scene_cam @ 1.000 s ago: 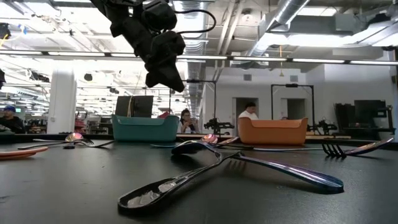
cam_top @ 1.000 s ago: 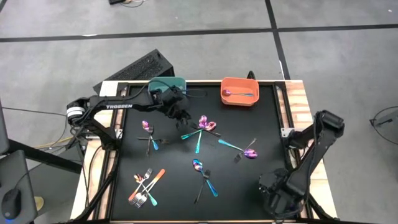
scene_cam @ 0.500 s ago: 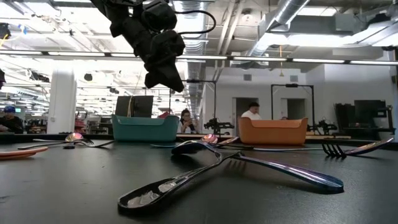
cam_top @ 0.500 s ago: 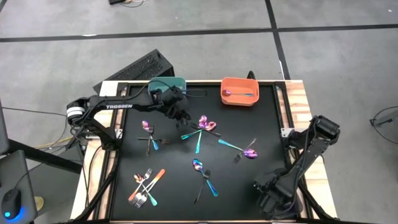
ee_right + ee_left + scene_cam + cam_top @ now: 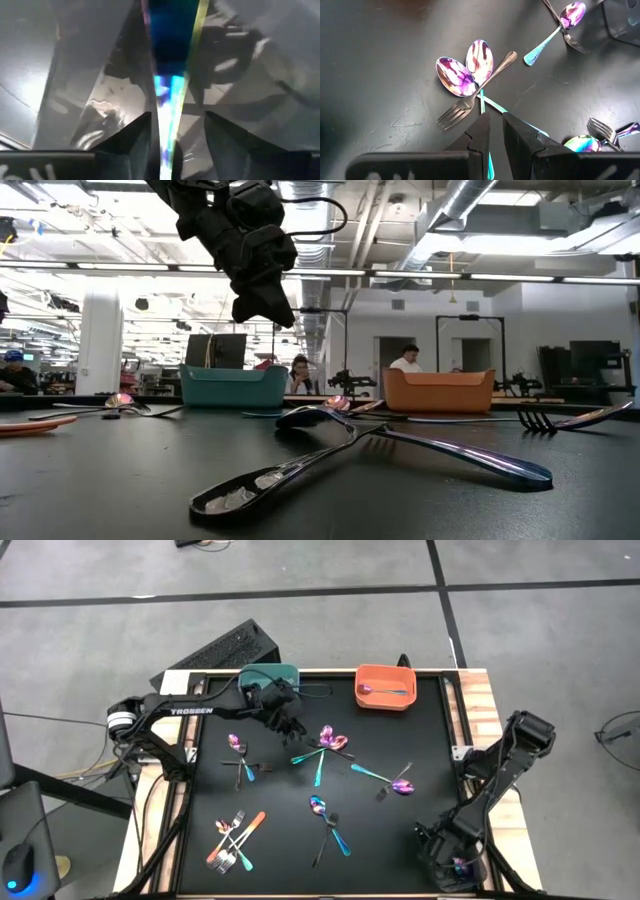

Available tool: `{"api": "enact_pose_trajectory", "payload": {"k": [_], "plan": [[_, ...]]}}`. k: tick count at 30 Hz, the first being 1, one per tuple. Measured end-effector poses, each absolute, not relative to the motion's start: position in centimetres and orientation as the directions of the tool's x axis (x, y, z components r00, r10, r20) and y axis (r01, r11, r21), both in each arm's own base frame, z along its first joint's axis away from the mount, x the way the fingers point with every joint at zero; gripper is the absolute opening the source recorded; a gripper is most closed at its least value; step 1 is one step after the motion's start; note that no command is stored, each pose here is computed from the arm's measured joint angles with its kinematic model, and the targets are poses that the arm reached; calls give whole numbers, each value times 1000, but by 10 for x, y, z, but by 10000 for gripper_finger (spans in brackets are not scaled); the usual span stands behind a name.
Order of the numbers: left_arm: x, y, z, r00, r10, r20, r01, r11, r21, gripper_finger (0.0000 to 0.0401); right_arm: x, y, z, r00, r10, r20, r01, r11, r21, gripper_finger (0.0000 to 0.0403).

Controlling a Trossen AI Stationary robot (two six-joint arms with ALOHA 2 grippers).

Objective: Sort silverware by color (type)
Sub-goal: Put the purple spoon from the black bin into the orange bin

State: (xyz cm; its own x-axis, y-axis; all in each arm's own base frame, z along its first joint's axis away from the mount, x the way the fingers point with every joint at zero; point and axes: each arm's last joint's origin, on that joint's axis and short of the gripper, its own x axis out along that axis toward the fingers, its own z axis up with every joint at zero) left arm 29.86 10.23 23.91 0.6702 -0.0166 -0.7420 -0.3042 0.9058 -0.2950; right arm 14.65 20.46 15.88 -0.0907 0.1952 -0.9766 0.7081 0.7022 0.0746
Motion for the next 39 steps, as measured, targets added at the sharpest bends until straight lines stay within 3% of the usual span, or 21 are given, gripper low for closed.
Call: {"api": "enact_pose_trajectory", "payload": {"k": [4,11,20,27,33,39], "plan": [[298,102,239,668,-18,-744,-306,905,-296,39,149,205,158,-73,221,-972,712,694,105,149],[297,103,238,659,-18,-752,-309,905,-292,39,155,200,186,-38,243,-969,726,673,140,19],[297,115,249,683,16,-730,-313,909,-273,39,155,164,253,127,155,-980,680,706,200,30],[299,124,263,711,46,-702,-332,902,-277,39,169,88,289,374,-182,-909,664,737,126,24],[298,128,266,707,71,-704,-371,885,-283,39,186,12,301,376,-385,-843,644,763,-60,24],[295,128,263,678,77,-731,-407,867,-287,39,201,-44,311,473,-423,-773,583,808,-85,24]]}}
